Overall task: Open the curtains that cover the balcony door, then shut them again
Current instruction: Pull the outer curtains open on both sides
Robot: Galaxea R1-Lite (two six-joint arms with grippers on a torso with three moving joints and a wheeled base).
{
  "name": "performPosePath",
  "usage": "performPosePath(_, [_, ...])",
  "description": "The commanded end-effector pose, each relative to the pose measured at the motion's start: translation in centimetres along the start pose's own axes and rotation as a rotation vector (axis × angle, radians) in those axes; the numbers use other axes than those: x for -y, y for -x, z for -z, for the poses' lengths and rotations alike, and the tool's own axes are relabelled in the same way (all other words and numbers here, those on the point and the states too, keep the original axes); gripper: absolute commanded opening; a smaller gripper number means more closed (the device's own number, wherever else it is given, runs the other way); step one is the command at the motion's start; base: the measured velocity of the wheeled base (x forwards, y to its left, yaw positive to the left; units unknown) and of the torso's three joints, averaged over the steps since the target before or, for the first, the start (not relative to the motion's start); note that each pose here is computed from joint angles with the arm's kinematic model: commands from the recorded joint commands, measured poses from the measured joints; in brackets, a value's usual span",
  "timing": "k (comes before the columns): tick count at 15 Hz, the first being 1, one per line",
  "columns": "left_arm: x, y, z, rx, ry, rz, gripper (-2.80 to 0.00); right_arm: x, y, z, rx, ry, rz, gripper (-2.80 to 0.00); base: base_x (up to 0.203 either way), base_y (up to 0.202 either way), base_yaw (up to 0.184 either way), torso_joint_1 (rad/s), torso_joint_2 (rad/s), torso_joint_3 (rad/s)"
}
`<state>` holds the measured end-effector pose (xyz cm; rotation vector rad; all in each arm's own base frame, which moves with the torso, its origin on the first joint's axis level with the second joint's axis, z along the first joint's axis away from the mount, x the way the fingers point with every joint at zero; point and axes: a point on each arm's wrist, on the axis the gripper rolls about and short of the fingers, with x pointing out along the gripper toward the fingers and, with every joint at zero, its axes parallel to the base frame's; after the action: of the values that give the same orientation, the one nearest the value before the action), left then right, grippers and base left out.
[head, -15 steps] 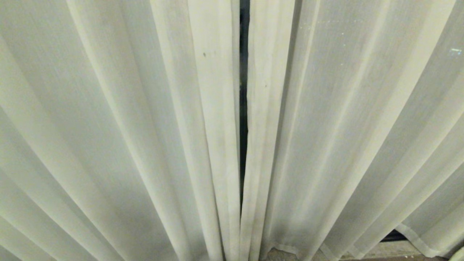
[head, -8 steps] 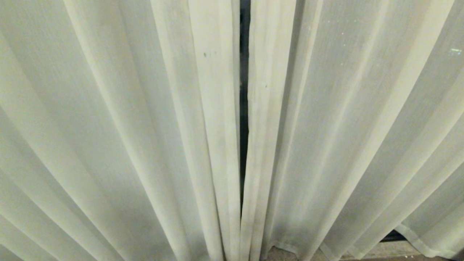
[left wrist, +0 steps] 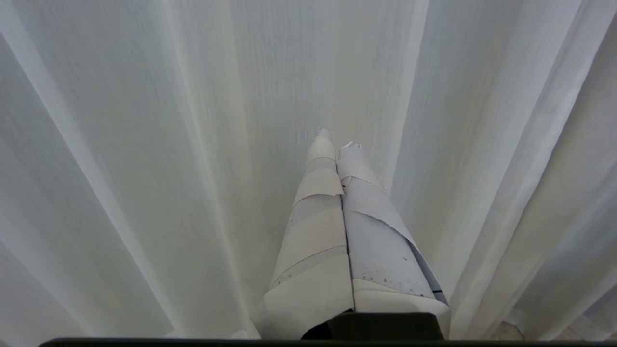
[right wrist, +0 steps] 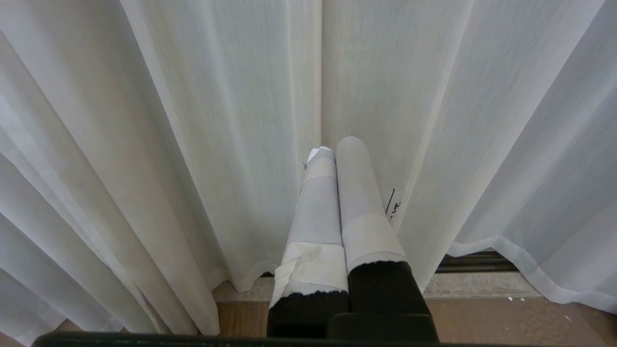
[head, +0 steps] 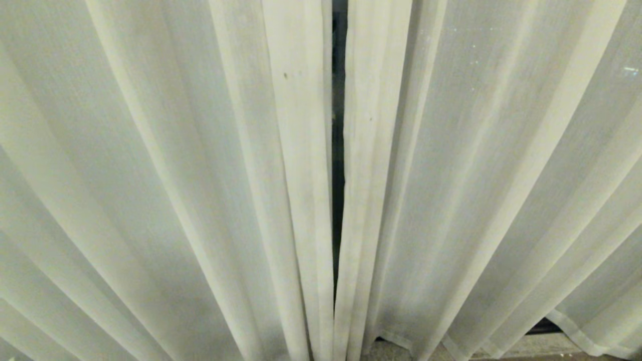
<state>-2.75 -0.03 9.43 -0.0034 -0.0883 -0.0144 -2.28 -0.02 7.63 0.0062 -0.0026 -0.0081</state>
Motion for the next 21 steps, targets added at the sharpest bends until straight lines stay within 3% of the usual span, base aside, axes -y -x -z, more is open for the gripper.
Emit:
performPosePath(1, [0.0, 0.0, 0.1, -0.001, -0.004, -0.004, -2.80, 0.0, 0.0, 0.0, 0.001, 0.000, 0.000, -2.80, 0.000, 0.000, 0.000, 0.000, 0.00, 0.000])
performPosePath(7, [0.0, 0.0, 0.2, -0.005, -0.035, 0.015, -2.80, 0.0, 0.0, 0.0, 0.001, 0.000, 0.000, -2.80, 0.000, 0.000, 0.000, 0.000, 0.00, 0.000])
performPosePath(10, [0.3, 0.5, -1.7, 0.025, -0.036, 0.124, -2.80, 0.0, 0.0, 0.0, 0.001, 0.000, 0.000, -2.80, 0.000, 0.000, 0.000, 0.000, 0.00, 0.000])
performPosePath(14, [0.6, 0.4, -6.0, -0.016, -0.015, 0.256, -2.80, 0.0, 0.0, 0.0, 0.001, 0.000, 0.000, -2.80, 0.000, 0.000, 0.000, 0.000, 0.00, 0.000])
performPosePath(21, [1.3, -4.5, -17.3, -0.018, 0.017, 0.591, -2.80, 0.0, 0.0, 0.0, 0.001, 0.000, 0.000, -2.80, 0.000, 0.000, 0.000, 0.000, 0.00, 0.000])
